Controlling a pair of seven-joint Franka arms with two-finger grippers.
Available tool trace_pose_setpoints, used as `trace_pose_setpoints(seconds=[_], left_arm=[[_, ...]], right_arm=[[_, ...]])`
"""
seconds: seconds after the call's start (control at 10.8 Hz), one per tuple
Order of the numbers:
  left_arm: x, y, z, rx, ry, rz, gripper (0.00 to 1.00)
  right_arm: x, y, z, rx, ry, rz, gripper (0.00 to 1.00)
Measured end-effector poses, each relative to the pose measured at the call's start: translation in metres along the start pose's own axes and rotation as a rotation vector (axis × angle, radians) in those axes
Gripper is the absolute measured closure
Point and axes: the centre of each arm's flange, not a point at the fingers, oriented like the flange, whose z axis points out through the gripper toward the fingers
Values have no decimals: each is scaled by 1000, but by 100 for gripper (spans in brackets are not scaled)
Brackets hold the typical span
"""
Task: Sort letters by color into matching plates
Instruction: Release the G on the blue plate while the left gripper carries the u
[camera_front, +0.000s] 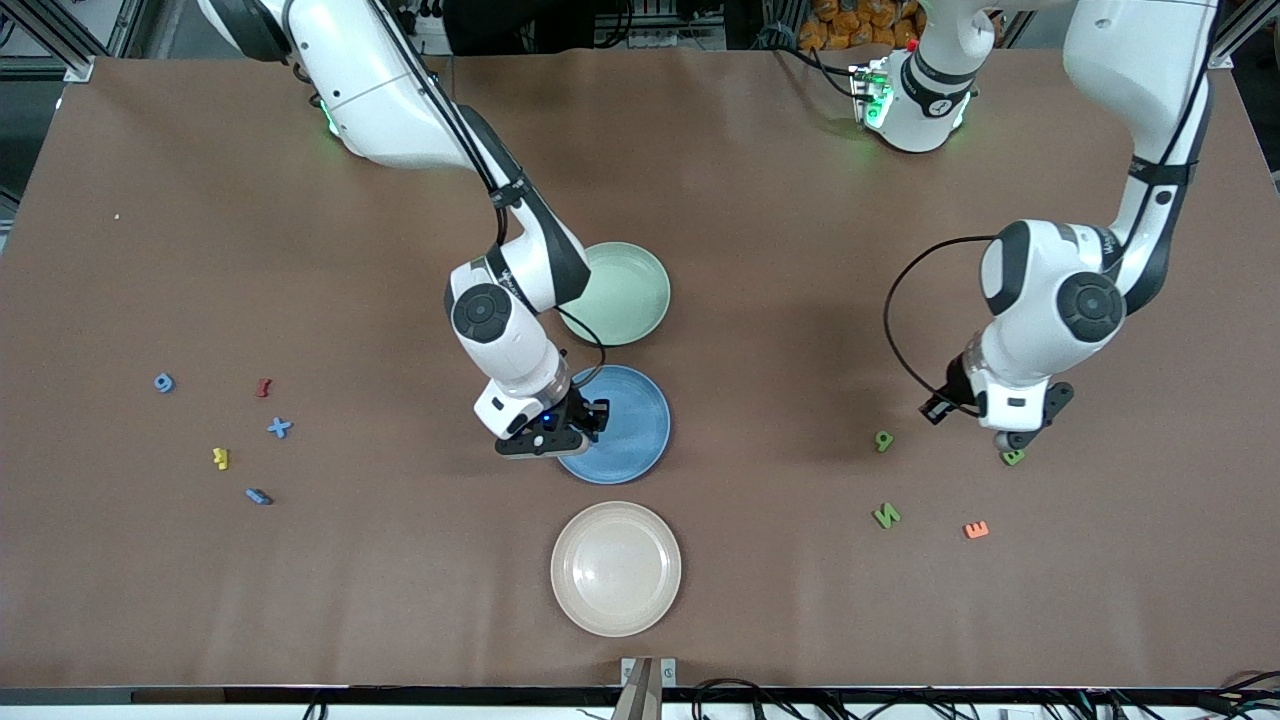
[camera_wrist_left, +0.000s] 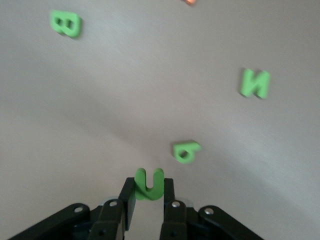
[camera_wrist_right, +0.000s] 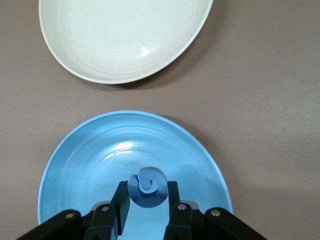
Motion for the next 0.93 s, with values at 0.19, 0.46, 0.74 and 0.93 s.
trace_pose_setpoints(seconds=[0.19, 0.46, 0.74, 0.93], left_arm=[[-34, 36, 2, 0, -8, 4, 74], [-97, 76, 7, 4, -17, -2, 74], [-177, 111, 15, 18, -29, 0, 74], [-233, 130, 32, 40, -41, 0, 74]], right_arm=[[-5, -7, 3, 8, -2, -9, 49], [-4, -1, 6, -7, -9, -11, 8], [20, 50, -2, -99, -33, -17, 0], [48, 113, -23, -132, -39, 64, 0]])
